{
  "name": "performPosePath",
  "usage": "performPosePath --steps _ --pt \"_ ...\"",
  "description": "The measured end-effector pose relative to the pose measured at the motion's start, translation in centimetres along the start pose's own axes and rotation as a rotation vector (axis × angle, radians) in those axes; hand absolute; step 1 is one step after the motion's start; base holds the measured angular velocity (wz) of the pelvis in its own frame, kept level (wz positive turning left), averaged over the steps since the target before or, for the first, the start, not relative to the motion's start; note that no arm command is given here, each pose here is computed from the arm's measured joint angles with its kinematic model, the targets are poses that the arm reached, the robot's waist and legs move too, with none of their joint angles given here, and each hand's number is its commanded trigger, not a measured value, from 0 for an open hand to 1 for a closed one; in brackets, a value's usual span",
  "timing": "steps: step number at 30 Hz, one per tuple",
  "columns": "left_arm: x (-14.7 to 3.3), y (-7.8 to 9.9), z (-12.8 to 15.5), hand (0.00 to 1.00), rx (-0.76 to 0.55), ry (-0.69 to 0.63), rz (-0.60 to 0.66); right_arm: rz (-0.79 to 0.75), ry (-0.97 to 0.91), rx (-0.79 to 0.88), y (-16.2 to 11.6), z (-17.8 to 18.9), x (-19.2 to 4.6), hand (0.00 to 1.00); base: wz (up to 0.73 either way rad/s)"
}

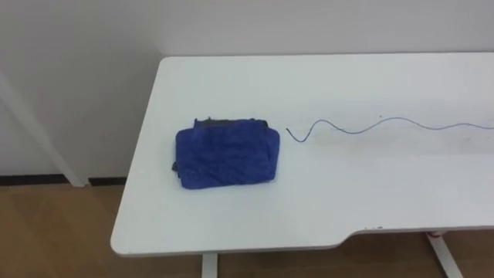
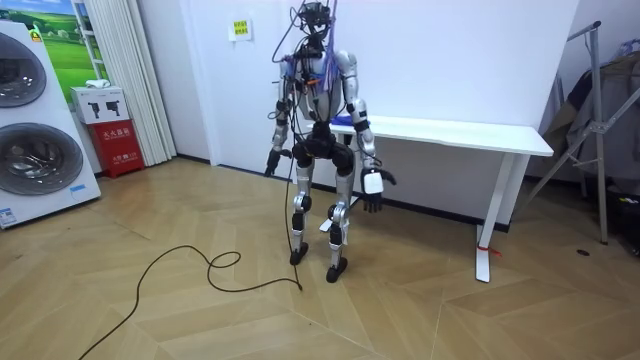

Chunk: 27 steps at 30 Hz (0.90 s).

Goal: Wipe table

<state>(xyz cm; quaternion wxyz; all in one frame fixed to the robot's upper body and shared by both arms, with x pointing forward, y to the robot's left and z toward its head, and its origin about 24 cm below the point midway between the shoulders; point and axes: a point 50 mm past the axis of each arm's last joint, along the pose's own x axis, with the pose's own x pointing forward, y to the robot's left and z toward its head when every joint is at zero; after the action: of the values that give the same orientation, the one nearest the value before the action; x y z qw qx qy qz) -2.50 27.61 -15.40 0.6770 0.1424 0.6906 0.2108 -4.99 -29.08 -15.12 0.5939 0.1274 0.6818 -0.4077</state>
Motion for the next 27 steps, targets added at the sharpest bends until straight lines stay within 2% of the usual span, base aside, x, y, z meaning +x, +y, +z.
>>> performPosePath --steps 4,7,10,11,13,14,15,16,18,19,21,22,23,27 --pt "0.3 2.0 0.4 0.0 -0.031 -0.005 0.054 -0.132 -0.101 0.09 -3.0 4.0 -0.7 0.0 -0.02" --pt "0.3 2.8 1.3 0.0 -0.057 -0.042 0.091 -0.215 -0.288 0.142 -3.9 9.4 -2.4 0.0 -0.08" --pt "0.3 2.7 2.1 0.0 -0.052 -0.076 0.098 -0.26 -0.583 0.179 -2.7 16.5 -6.5 0.0 -0.12" --pt "0.2 2.6 2.4 0.0 -0.046 -0.085 0.099 -0.266 -0.635 0.178 -2.4 17.5 -7.4 0.0 -0.07" --pt "0.1 2.4 3.3 0.0 -0.016 -0.132 0.098 -0.295 -0.852 0.179 -1.6 20.8 -11.1 0.0 -0.02" --pt "0.1 2.3 3.4 0.0 -0.007 -0.142 0.096 -0.311 -0.911 0.168 -1.4 21.5 -12.1 0.0 0.0" --pt "0.0 2.2 3.4 0.0 0.001 -0.15 0.092 -0.347 -1.024 0.14 -1.1 22.7 -14.1 0.0 0.0" --pt "0.0 2.2 3.4 0.0 0.004 -0.154 0.091 -0.366 -1.078 0.125 -1.1 23.1 -15.0 0.0 -0.04" --pt "0.0 2.1 3.2 0.0 0.019 -0.159 0.09 -0.426 -1.296 0.077 -0.3 24.3 -19.0 0.0 -0.09" --pt "0.0 2.0 3.3 0.0 0.025 -0.167 0.088 -0.438 -1.348 0.056 0.0 24.5 -20.0 0.0 -0.12" --pt "0.0 1.6 3.1 0.0 0.049 -0.167 0.076 -0.472 -1.586 -0.055 2.3 24.5 -24.4 0.0 -0.25" --pt "-0.1 1.5 3.2 0.0 0.055 -0.17 0.073 -0.465 -1.652 -0.075 3.0 24.4 -25.7 0.0 -0.27" --pt "-0.1 1.3 3.2 0.0 0.07 -0.173 0.068 -0.457 -1.774 -0.126 4.6 24.1 -27.9 0.0 0.04" --pt "-0.3 0.6 4.8 0.0 0.102 -0.229 0.04 -0.47 -2.031 -0.261 7.7 22.8 -32.8 0.0 0.1"
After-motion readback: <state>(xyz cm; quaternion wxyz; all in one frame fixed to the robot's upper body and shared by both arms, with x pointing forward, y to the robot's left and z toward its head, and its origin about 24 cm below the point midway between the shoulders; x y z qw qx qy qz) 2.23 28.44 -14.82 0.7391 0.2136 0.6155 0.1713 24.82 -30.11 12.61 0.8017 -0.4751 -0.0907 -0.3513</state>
